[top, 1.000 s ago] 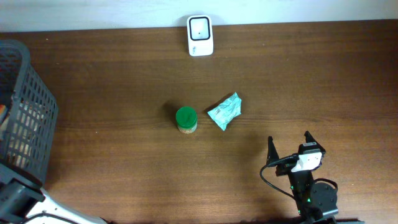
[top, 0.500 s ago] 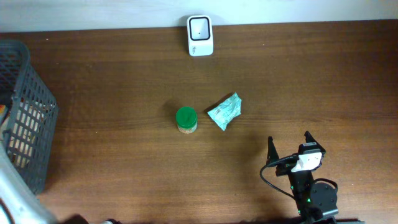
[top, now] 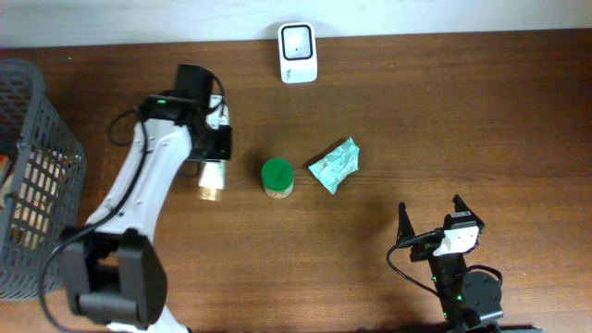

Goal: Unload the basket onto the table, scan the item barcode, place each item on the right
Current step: 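Lay the white Pantene tube left of the jar with the left gripper, then reach the left gripper into the basket and grasp the brown snack bag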

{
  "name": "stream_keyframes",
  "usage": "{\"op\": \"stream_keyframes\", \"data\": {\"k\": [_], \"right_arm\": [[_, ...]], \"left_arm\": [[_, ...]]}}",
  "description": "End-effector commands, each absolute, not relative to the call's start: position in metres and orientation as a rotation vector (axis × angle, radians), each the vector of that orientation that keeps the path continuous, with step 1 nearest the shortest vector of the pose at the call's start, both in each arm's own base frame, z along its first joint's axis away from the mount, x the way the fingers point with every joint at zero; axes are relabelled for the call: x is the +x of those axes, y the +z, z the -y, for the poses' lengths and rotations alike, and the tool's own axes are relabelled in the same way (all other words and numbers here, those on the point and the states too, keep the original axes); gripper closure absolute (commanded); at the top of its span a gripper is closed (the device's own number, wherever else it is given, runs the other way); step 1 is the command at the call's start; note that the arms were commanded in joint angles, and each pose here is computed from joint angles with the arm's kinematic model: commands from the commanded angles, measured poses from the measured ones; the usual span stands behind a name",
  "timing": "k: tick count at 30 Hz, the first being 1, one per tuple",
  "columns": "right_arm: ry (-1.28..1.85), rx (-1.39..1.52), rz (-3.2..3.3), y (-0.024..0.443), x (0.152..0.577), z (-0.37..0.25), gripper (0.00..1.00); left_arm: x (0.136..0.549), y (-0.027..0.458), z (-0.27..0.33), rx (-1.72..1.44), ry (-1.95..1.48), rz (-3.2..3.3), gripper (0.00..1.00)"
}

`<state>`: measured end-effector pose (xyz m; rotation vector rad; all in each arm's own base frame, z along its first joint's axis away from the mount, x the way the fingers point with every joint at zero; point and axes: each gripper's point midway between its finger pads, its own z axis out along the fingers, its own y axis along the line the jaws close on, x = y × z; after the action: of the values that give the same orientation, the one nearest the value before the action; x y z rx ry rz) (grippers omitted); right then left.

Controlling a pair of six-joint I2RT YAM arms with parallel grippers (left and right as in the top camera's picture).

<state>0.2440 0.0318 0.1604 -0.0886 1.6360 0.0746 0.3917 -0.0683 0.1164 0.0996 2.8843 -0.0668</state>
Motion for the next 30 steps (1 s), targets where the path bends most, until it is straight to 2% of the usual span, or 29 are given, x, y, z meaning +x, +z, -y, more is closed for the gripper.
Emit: {"op": "stream_keyframes", "data": {"k": [1,8,9,10,11,13,16,18,19,21,24,26,28,30], "right_arm": [[0.081,-0.086,-1.643,0.157,0.244,-0.033,0.02],[0.081,-0.086,-1.643,0.157,0.244,-0.033,0.02],[0.081,-0.086,-1.643,0.157,0.244,-0.033,0.02],[0.081,-0.086,-1.643,0.157,0.244,-0.033,0.02],[0.081,-0.086,-1.643,0.157,0.244,-0.033,0.02],[0.081,-0.086,-1.643,0.157,0.244,-0.033,0.02],[0.081,-0.086,-1.643,0.157,0.244,-0.033,0.02],[0.081,-0.086,-1.643,0.157,0.244,-0.033,0.02],[0.081,-0.086,-1.643,0.157,0.244,-0.033,0.02],[0.081,-0.086,-1.643,0.157,0.244,-0.033,0.02],[0.081,-0.086,-1.643,0.157,0.244,-0.033,0.02],[0.081,-0.086,-1.643,0.157,0.244,-0.033,0.02],[0.081,-0.086,-1.643,0.157,0.244,-0.033,0.01],[0.081,-0.086,-1.643,0.157,0.244,-0.033,0.02]], "left_arm": [[0.398,0.092,0.104,0.069,-0.199,-2.921,1.0],[0.392,0.051,0.105,-0.052,-0.182,-3.032,1.0],[0.394,0.052,0.106,-0.05,-0.188,-3.026,0.83],[0.396,0.055,0.108,-0.047,-0.206,-3.019,0.46],[0.397,0.058,0.113,-0.043,-0.246,-3.013,0.3],[0.404,0.067,0.119,-0.038,-0.3,-2.989,0.19],[0.428,0.117,0.122,-0.003,-0.323,-2.875,0.18],[0.446,0.163,0.113,-0.028,-0.337,-2.773,0.04],[0.455,0.2,0.098,-0.069,-0.339,-2.695,0.01],[0.462,0.249,0.066,-0.13,-0.323,-2.594,0.01],[0.459,0.319,-0.014,-0.229,-0.225,-2.437,0.01],[0.437,0.366,-0.107,-0.451,-0.116,-2.294,0.01],[0.407,0.375,-0.186,-0.66,-0.001,-2.221,0.02],[0.371,0.357,-0.254,-0.882,0.103,-2.199,0.01]]}}
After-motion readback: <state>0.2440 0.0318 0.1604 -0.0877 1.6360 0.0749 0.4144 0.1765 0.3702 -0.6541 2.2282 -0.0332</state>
